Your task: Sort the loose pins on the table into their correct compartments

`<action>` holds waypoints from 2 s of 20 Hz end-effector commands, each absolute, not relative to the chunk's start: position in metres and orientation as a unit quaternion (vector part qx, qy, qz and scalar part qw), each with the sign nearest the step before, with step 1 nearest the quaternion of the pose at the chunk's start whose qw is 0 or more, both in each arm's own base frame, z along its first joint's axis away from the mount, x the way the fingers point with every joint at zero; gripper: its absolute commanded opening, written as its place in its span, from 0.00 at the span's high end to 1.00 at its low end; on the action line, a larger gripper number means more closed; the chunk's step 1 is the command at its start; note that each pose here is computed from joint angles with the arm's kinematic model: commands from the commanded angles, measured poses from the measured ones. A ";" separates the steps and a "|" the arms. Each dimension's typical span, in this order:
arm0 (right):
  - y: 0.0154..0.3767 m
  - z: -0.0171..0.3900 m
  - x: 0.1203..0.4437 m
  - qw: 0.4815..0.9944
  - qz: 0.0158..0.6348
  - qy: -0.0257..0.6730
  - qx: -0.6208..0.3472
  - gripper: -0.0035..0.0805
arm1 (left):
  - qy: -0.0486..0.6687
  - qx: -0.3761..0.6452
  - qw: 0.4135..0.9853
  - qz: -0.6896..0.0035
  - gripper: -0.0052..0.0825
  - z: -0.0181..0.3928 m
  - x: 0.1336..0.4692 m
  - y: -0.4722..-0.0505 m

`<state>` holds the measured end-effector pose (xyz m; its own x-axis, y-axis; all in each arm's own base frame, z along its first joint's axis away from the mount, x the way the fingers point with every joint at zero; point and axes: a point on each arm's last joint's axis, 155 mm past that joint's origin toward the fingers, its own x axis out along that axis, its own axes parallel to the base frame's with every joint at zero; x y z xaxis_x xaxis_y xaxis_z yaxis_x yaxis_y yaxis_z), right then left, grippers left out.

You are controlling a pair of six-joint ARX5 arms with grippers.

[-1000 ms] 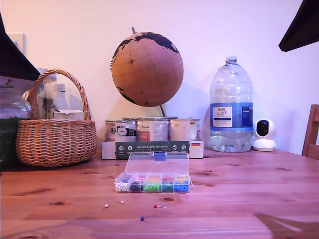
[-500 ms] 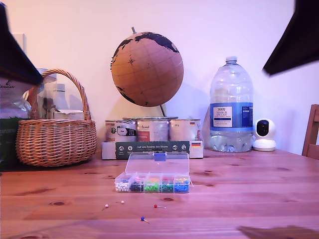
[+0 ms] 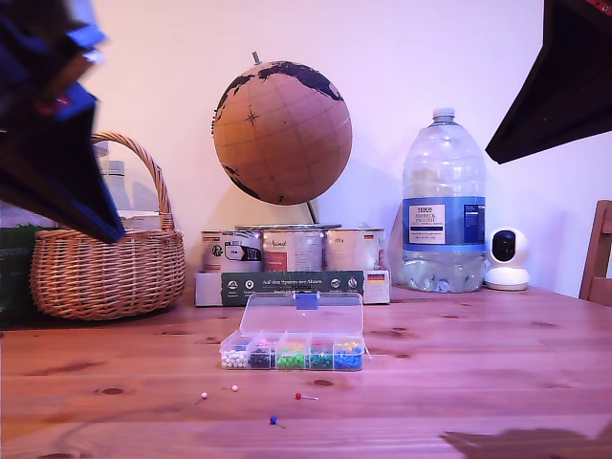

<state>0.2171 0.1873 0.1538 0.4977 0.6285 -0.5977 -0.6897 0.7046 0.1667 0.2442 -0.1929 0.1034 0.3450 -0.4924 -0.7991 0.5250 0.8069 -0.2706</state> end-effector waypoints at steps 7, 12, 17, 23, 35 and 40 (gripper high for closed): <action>0.182 0.145 0.223 0.870 0.360 0.331 -0.058 0.97 | 0.576 0.045 0.772 -0.263 0.79 0.084 0.251 -0.204; 0.182 0.144 0.225 0.871 0.359 0.330 -0.058 0.97 | 0.597 0.073 0.760 -0.246 0.79 0.064 0.250 -0.212; 0.179 0.144 0.228 0.875 0.348 0.330 -0.062 0.97 | 0.606 0.089 0.756 -0.233 0.79 0.045 0.252 -0.220; 0.179 0.144 0.228 0.875 0.349 0.330 -0.062 0.97 | 0.618 0.081 0.742 -0.246 0.79 0.033 0.257 -0.243; 0.179 0.144 0.228 0.875 0.348 0.330 -0.061 0.97 | 0.596 0.033 0.745 -0.297 0.82 0.044 0.263 -0.270; 0.179 0.144 0.228 0.875 0.348 0.330 -0.061 0.97 | 0.626 0.041 0.726 -0.282 0.91 0.043 0.251 -0.259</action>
<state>0.2293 0.1782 0.1501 0.5488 0.5704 -0.6112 -0.6485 0.7518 0.1193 0.2465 -0.2574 0.0387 0.0510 -0.3513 -0.9349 0.4682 0.8353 -0.2884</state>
